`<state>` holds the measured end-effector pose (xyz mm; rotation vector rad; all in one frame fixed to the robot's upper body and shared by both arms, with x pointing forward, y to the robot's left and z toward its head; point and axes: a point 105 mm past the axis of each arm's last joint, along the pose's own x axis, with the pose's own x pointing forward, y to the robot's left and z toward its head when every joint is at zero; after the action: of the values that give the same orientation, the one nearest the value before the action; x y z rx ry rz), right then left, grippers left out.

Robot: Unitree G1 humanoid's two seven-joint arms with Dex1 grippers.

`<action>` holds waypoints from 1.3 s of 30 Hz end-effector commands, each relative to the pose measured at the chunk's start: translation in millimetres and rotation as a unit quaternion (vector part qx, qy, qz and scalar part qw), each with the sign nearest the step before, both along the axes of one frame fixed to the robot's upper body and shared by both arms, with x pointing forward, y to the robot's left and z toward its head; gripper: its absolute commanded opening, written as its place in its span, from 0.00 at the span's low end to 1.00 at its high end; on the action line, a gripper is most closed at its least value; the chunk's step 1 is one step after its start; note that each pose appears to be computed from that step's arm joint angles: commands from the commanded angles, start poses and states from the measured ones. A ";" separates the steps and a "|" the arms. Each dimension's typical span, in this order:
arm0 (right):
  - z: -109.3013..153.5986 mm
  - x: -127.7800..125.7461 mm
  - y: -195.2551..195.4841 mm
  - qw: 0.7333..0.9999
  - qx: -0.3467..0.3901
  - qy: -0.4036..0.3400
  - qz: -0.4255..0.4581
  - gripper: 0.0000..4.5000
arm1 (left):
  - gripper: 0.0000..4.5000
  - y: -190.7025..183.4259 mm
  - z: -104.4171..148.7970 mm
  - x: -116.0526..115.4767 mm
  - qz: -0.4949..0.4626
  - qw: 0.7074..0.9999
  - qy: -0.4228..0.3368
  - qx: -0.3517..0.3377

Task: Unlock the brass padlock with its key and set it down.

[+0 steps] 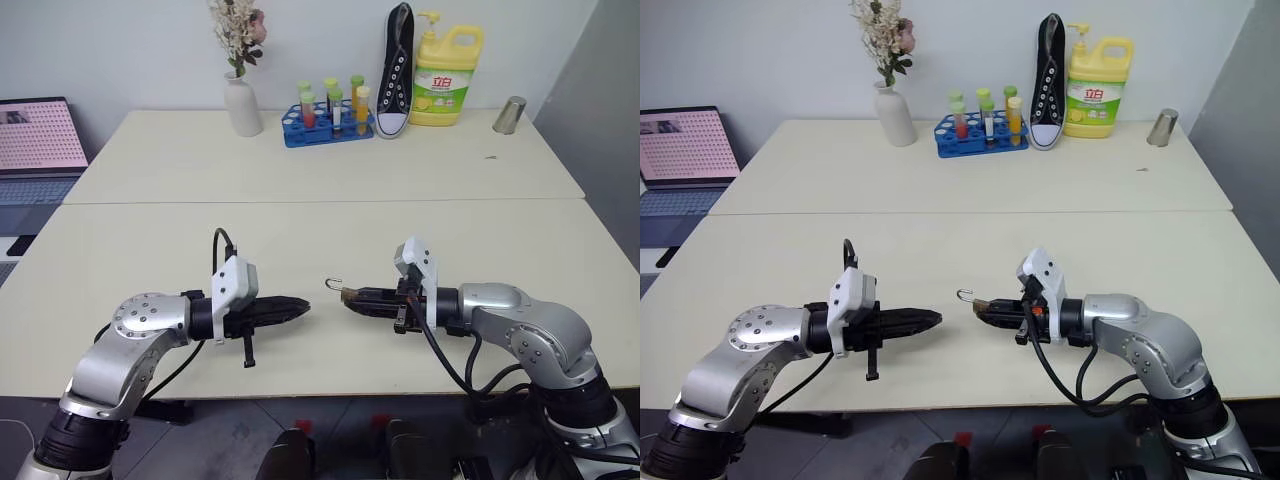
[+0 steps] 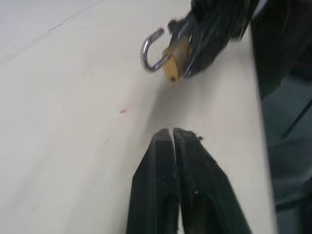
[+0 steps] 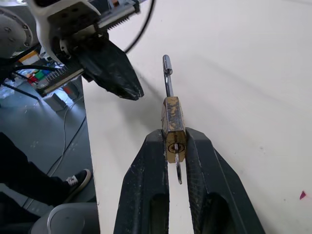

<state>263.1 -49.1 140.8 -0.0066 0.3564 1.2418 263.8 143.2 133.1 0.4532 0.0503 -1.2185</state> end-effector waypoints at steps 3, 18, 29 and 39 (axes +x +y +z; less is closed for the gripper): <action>-1.1 0.6 -1.1 0.999 0.005 0.041 0.001 0.04 | 0.42 0.4 -6.6 1.6 -0.042 0.989 -0.132 0.050; -36.7 57.8 -3.0 0.989 -0.066 0.125 -0.047 0.20 | 1.00 -8.1 -20.3 -1.6 -0.016 0.996 -0.088 0.008; -5.8 38.6 -36.5 0.991 -0.122 -0.058 -0.007 0.99 | 1.00 12.3 -10.0 26.6 0.112 0.994 -0.010 -0.008; 27.4 -6.4 -66.4 0.973 -0.146 -0.175 0.034 0.99 | 1.00 17.4 2.5 12.1 0.073 0.997 0.002 0.036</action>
<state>258.9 -115.3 154.1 -0.4512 0.2952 1.2245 278.5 161.0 121.8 0.4938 0.1698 -1.0683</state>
